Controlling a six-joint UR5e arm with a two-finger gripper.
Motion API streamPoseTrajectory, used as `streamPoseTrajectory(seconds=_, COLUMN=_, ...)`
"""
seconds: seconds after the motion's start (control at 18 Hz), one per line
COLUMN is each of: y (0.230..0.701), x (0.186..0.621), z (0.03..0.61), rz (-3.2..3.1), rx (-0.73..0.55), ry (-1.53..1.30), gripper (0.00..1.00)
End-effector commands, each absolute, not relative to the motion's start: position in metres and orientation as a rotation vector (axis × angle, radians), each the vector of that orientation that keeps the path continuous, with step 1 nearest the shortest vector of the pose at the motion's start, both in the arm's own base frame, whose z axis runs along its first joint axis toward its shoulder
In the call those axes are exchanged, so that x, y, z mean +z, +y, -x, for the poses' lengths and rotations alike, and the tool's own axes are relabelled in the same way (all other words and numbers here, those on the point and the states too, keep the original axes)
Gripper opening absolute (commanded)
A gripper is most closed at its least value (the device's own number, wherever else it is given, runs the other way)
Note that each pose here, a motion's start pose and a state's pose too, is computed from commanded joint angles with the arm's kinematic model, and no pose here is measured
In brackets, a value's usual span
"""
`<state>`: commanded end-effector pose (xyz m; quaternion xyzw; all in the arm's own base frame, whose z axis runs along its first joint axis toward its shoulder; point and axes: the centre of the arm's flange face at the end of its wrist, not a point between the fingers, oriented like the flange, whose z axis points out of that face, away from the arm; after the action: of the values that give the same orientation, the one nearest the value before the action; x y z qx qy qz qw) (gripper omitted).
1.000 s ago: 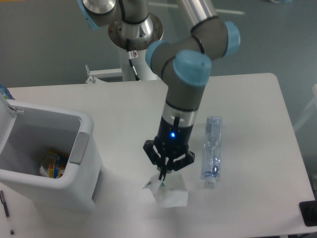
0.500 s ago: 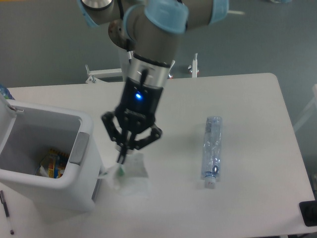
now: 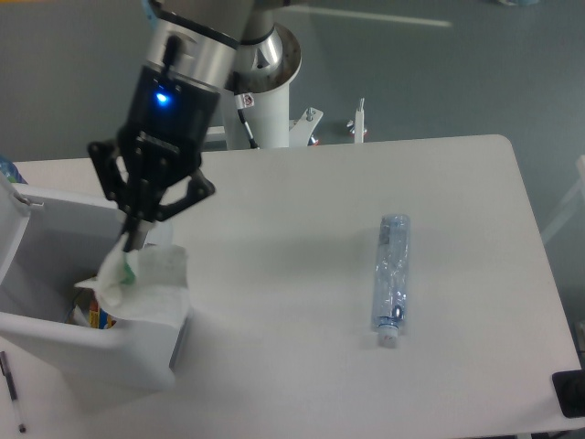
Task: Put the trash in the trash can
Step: 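Open the gripper to drop the tissue into the bin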
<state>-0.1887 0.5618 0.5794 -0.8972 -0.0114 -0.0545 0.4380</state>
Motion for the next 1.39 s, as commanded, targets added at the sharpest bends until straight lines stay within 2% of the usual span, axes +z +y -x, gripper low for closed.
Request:
streamPoseTrajectory(seconds=0.17, y=0.566, x=0.577, z=0.178, rz=2.236, rx=-0.146, ry=-0.009, gripper=0.05)
streamPoseTrajectory(seconds=0.22, y=0.567, x=0.577, z=0.174, rz=2.238, rx=-0.15, ry=-0.002, gripper=0.09)
streamPoseTrajectory(seconds=0.28, y=0.568, x=0.577, z=0.172, rz=2.238, rx=-0.152, ry=0.006, gripper=0.23)
streamPoseTrajectory(seconds=0.33, y=0.569, x=0.575, z=0.171, rz=2.239, rx=-0.156, ry=0.007, gripper=0.32)
streamPoseTrajectory(seconds=0.44, y=0.57, x=0.566, z=0.172, rz=2.249, rx=-0.158, ry=0.017, gripper=0.81)
streamPoseTrajectory(seconds=0.61, y=0.574, x=0.561, z=0.175, rz=2.256, rx=-0.165, ry=0.007, gripper=1.0)
streamPoseTrajectory(seconds=1.0, y=0.575, x=0.551, z=0.189, rz=2.269, rx=-0.189, ry=-0.058, gripper=1.0)
streamPoseTrajectory(seconds=1.17, y=0.587, x=0.533, z=0.199, rz=2.293, rx=-0.202, ry=-0.071, gripper=1.0)
streamPoseTrajectory(seconds=1.39, y=0.577, x=0.504, z=0.268, rz=2.317, rx=-0.184, ry=-0.2, gripper=1.0)
